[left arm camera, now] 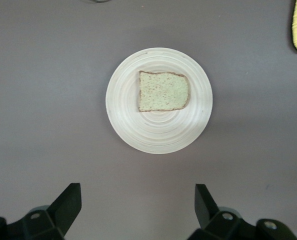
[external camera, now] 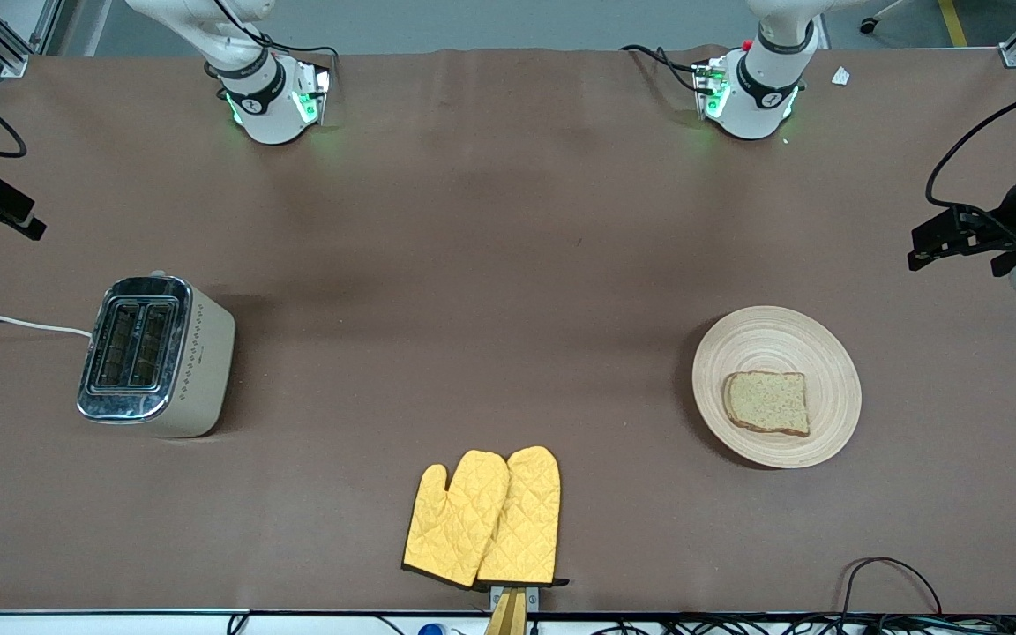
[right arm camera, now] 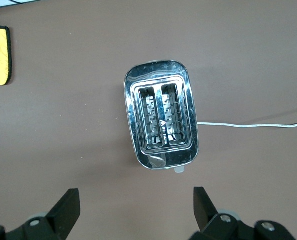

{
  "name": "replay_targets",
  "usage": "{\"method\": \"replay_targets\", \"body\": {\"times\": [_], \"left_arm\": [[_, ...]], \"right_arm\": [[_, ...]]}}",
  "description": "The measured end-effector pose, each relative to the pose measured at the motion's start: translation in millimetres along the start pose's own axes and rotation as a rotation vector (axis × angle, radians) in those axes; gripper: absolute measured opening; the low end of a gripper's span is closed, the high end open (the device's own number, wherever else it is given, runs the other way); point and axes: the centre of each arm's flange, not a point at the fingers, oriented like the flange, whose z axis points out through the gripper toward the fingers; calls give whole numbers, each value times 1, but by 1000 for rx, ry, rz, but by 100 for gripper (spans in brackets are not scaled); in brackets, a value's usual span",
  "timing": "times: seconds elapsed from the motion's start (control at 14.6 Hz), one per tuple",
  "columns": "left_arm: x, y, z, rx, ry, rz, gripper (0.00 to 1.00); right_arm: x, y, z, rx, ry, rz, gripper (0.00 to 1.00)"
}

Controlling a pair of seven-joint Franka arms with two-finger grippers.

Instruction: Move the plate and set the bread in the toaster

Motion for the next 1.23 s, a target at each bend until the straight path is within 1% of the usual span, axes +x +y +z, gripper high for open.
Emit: {"method": "replay_targets", "body": {"times": [0.48,0.69,0.75,0.82,0.96,1.03,1.23], "left_arm": [[0,-1,0,6,0,18,100],[2,-7,10,2,-24,8,100],[3,-16,16,-11,-39,-7,100],[4,-30,25,-56,-59,-34,100],[8,-74,51,-196,-95,-95,100],[9,-100,67,-247,-108,-105,100],[9,-165,119,-345,-151,-125,100]], "right_arm": [[0,1,0,0,0,1,100],[0,1,0,0,0,2,100],[0,1,0,0,0,2,100],[0,2,0,0,0,3,100],[0,2,0,0,-1,4,100],[0,3,0,0,-1,5,100],[0,3,0,0,-1,6,100]]}}
